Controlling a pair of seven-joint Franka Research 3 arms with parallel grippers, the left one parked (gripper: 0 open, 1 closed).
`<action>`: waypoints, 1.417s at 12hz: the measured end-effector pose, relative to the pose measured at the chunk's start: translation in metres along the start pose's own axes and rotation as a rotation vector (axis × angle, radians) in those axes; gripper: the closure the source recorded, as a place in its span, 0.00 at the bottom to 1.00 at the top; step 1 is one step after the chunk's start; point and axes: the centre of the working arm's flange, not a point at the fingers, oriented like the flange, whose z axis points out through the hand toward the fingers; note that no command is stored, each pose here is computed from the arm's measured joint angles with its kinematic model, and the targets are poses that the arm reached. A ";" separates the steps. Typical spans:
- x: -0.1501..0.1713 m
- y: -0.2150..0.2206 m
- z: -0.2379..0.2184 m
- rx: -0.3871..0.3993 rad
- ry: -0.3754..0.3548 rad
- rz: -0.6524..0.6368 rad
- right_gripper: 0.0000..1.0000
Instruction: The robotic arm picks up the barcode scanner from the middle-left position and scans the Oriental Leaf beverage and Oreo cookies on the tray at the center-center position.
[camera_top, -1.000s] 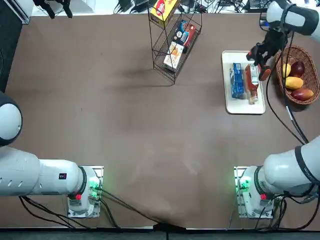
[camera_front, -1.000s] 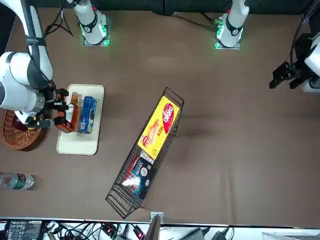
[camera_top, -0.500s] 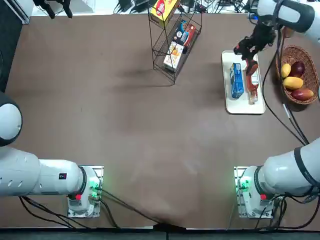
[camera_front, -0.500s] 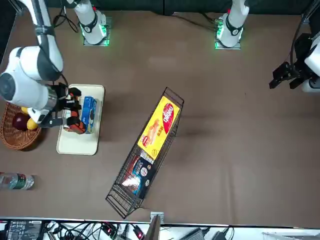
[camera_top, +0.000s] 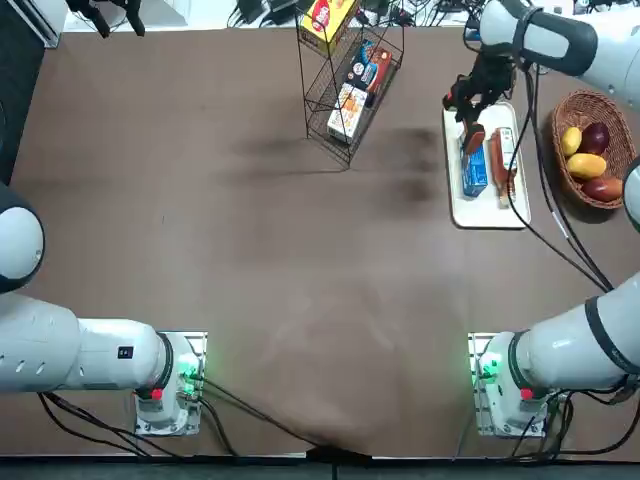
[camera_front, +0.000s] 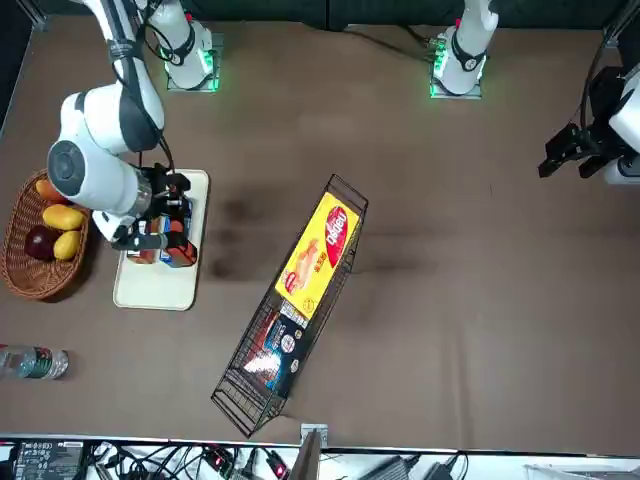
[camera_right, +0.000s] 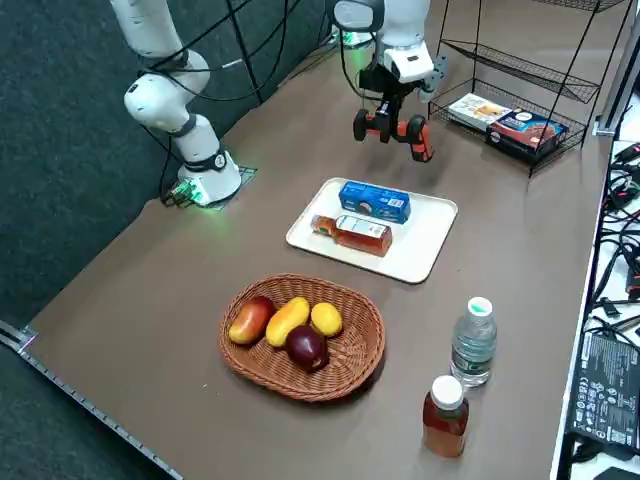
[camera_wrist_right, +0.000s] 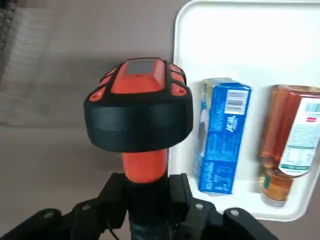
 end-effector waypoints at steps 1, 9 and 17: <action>0.000 -0.010 0.001 -0.001 0.011 0.012 0.57; 0.001 -0.075 0.048 -0.016 0.021 0.053 0.57; 0.002 -0.078 0.101 -0.027 0.126 0.093 0.57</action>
